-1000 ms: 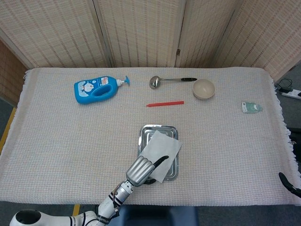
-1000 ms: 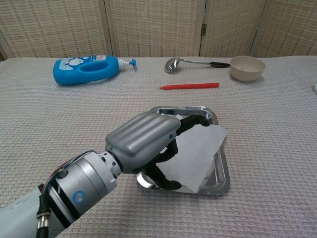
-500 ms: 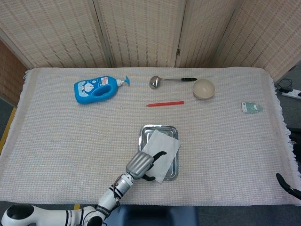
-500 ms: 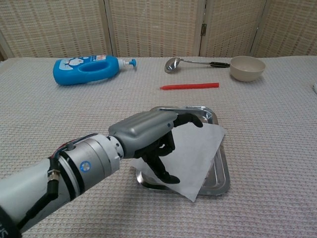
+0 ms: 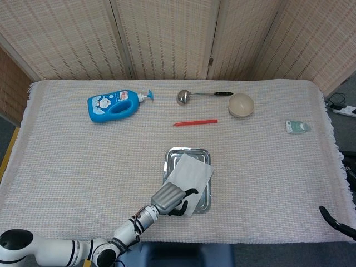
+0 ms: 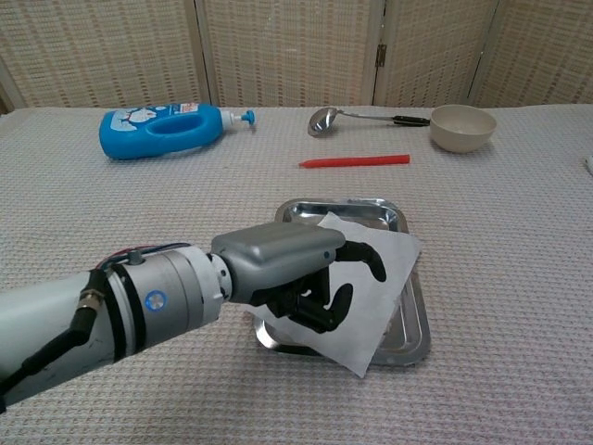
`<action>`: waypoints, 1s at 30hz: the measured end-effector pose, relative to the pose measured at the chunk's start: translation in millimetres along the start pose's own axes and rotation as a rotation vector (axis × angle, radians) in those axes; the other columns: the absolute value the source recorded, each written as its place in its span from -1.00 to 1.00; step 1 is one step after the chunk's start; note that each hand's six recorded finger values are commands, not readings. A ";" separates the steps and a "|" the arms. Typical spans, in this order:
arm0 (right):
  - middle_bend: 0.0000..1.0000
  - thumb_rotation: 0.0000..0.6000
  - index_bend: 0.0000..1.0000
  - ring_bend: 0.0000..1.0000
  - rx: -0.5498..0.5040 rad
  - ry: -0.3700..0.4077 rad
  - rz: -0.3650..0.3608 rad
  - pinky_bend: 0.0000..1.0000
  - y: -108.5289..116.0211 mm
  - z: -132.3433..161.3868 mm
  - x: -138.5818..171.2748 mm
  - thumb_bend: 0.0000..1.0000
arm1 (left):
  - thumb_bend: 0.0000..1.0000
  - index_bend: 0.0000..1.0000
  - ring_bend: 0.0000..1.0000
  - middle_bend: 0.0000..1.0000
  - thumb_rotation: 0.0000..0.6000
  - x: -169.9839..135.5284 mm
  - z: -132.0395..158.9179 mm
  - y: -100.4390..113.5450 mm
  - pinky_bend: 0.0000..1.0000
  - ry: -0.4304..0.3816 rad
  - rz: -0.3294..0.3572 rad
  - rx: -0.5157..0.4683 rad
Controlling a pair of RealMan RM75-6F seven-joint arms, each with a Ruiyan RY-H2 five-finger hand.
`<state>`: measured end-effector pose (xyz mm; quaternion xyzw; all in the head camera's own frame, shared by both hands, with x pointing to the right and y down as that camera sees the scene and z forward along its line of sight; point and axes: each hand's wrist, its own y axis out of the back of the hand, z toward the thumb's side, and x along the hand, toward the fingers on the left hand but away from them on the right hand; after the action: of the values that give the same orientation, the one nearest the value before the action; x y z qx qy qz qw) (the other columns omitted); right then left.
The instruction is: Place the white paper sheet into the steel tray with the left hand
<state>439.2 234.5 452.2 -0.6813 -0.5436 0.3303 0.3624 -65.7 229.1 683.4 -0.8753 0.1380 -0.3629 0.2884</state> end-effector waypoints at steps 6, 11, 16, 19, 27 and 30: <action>-1.00 1.00 -1.00 -1.00 -0.005 -0.004 0.015 -1.00 -2.6 -1.3 -1.0 -0.35 | 0.63 -0.52 1.00 1.00 0.23 18.3 -3.0 1.3 1.00 0.006 0.013 0.017; -1.00 1.00 -1.00 -1.00 -0.011 -0.016 0.014 -1.00 -1.1 -5.1 -2.9 -0.35 | 0.64 -0.52 1.00 1.00 0.23 33.9 -4.5 3.9 1.00 0.006 0.015 0.005; -1.00 1.00 -1.00 -1.00 -0.009 -0.023 0.018 -1.00 -2.3 -6.6 -3.9 -0.35 | 0.64 -0.54 1.00 1.00 0.22 45.0 -5.2 -1.0 1.00 0.004 0.003 0.005; -1.00 1.00 -1.00 -1.00 -0.006 -0.031 0.026 -1.00 -4.2 -7.9 -4.1 -0.35 | 0.65 -0.54 1.00 1.00 0.22 52.5 -7.7 -4.7 1.00 0.007 -0.007 0.010; -1.00 1.00 -1.00 -1.00 -0.002 -0.049 0.025 -1.00 -3.6 -12.8 -6.5 -0.35 | 0.66 -0.54 1.00 1.00 0.20 71.0 -16.1 -9.7 1.00 0.021 -0.008 0.015; -1.00 1.00 -1.00 -1.00 -0.004 -0.053 0.027 -1.00 -4.0 -14.6 -8.4 -0.35 | 0.66 -0.54 1.00 1.00 0.20 74.4 -18.7 -9.4 1.00 0.022 -0.004 0.014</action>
<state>448.0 224.9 463.6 -0.6803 -0.5443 0.3520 0.3422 -26.7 195.5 741.1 -0.8695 0.1369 -0.3739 0.2923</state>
